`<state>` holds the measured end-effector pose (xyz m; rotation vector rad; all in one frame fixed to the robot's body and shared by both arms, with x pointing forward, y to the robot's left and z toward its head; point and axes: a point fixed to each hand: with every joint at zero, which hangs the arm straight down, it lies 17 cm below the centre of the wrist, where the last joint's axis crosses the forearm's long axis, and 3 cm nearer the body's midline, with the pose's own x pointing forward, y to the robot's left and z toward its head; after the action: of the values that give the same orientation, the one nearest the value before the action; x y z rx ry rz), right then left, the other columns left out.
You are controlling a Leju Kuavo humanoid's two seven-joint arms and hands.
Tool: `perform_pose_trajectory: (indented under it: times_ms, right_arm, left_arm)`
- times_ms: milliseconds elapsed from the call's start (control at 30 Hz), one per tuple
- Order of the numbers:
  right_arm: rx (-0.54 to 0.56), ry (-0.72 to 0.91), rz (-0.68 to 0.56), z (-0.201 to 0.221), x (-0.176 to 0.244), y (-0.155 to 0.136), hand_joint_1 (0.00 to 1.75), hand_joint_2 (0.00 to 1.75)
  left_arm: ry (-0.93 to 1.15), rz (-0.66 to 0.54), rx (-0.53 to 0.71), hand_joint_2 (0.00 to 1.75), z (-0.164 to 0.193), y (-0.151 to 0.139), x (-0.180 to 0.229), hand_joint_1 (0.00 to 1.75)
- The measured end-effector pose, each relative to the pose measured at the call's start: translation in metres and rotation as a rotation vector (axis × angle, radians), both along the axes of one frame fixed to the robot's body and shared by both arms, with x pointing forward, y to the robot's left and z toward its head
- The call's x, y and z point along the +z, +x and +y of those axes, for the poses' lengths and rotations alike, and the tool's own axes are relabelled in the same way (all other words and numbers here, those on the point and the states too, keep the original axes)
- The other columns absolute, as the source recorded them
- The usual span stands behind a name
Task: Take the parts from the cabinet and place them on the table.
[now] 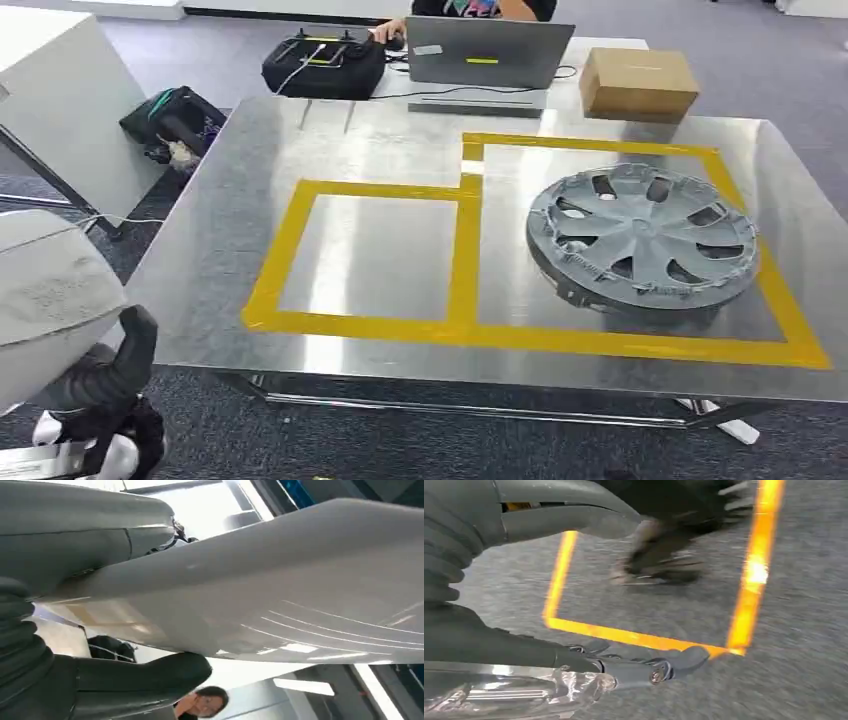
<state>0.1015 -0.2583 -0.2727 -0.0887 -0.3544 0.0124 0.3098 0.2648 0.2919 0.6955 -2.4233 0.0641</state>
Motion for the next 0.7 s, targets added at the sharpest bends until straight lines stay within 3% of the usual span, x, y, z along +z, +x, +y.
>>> perform_pose_trajectory:
  times_ms: [167,400,700]
  right_arm:
    - [0.065,0.006,0.051,0.005,-0.003,-0.015,0.00,1.75]
    - [0.067,0.002,-0.067,0.006,0.007,0.029,0.00,1.75]
    - [0.069,0.001,-0.085,0.006,0.009,0.040,0.00,1.75]
  left_arm:
    - [0.012,0.020,0.086,1.75,0.022,-0.028,-0.002,1.75]
    - [-0.041,0.014,0.088,1.75,0.032,-0.031,0.001,1.75]
    - [-0.042,0.010,0.087,1.75,0.032,-0.030,0.002,1.75]
